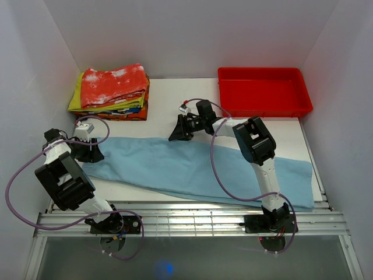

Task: Fold and stack the trousers
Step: Fold the trousers

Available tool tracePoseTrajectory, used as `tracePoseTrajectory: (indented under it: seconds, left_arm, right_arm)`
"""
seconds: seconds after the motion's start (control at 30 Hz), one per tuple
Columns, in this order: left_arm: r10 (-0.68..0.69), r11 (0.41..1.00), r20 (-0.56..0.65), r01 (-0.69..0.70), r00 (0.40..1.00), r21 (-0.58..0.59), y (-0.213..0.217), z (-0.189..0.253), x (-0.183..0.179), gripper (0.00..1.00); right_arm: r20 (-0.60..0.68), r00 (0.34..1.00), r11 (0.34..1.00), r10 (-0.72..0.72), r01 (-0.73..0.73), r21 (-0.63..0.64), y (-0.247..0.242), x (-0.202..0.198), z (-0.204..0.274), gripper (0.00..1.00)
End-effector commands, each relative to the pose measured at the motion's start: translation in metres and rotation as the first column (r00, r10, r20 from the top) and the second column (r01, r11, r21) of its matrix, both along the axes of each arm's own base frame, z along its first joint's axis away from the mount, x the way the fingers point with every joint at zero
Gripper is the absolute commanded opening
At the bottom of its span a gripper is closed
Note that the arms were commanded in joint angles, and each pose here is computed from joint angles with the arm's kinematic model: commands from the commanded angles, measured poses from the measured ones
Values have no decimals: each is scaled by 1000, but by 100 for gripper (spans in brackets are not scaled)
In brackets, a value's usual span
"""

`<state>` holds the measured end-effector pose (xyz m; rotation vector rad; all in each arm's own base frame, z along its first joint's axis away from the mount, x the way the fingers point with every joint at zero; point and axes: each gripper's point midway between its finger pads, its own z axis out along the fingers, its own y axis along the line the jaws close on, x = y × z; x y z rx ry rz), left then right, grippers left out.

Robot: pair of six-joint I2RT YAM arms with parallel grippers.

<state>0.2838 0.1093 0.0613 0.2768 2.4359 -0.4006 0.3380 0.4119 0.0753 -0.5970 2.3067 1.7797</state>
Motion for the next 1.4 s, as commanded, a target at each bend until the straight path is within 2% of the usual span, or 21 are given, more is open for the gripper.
tracePoseTrajectory:
  seconds: [0.0,0.13,0.2,0.23,0.27,0.33,0.4,0.5,0.67,0.77,0.9,1.0,1.13,1.2,1.23,1.27,1.37]
  left_arm:
    - [9,1000,1,-9,1000,5,1,-3,1,64]
    - [14,1000,-22,-14,1000,7,2,-12,-3,62]
    - [24,999,-44,-23,999,23,4,-19,-6,60]
    - [26,999,-53,-25,998,28,5,-22,-8,59]
    - [30,999,-69,-28,997,27,5,-26,-11,58]
    - [34,999,-92,-31,995,36,5,-31,-16,54]
    - [34,999,-110,-31,993,33,4,-36,-19,50]
    - [49,999,-129,-46,990,25,5,-39,-21,48]
    - [59,998,-134,-56,989,20,7,-38,-18,47]
    - [64,998,-141,-61,988,21,8,-39,-17,47]
    - [67,998,-145,-64,987,20,8,-40,-18,47]
    - [70,998,-149,-68,986,18,7,-43,-20,47]
    - [84,996,-155,-87,984,-8,4,-45,-19,46]
    - [90,996,-156,-93,984,-10,5,-45,-18,46]
    - [93,995,-159,-95,983,-7,5,-46,-18,45]
    - [96,995,-165,-98,982,-4,6,-46,-19,44]
    - [111,994,-171,-112,979,2,11,-47,-22,35]
  right_arm:
    - [-37,998,997,46,-44,70,10,-12,13,64]
    - [-63,997,996,40,-34,82,14,-14,10,62]
    - [-48,999,996,21,-17,90,15,-9,13,56]
    - [-26,1000,996,-8,10,90,16,0,17,57]
    - [-8,999,995,-34,34,93,14,9,20,64]
    - [34,995,992,-96,93,91,13,27,23,91]
    - [55,994,990,-92,85,116,15,35,26,93]
    - [13,998,978,-67,63,197,21,29,32,85]
    - [-120,992,983,-37,57,174,18,9,12,67]
    - [-185,982,987,-42,69,143,16,1,4,64]
    - [-158,983,991,-95,108,77,9,-5,-3,69]
    - [-144,983,989,-118,129,73,12,-3,2,63]
    - [-141,980,984,-143,156,86,28,8,3,43]
    - [-139,977,980,-159,173,98,33,17,1,37]
    - [-121,977,976,-178,191,104,34,24,2,28]
    - [-99,978,974,-186,197,114,36,32,3,24]
    - [2,978,968,-209,206,142,34,51,12,8]
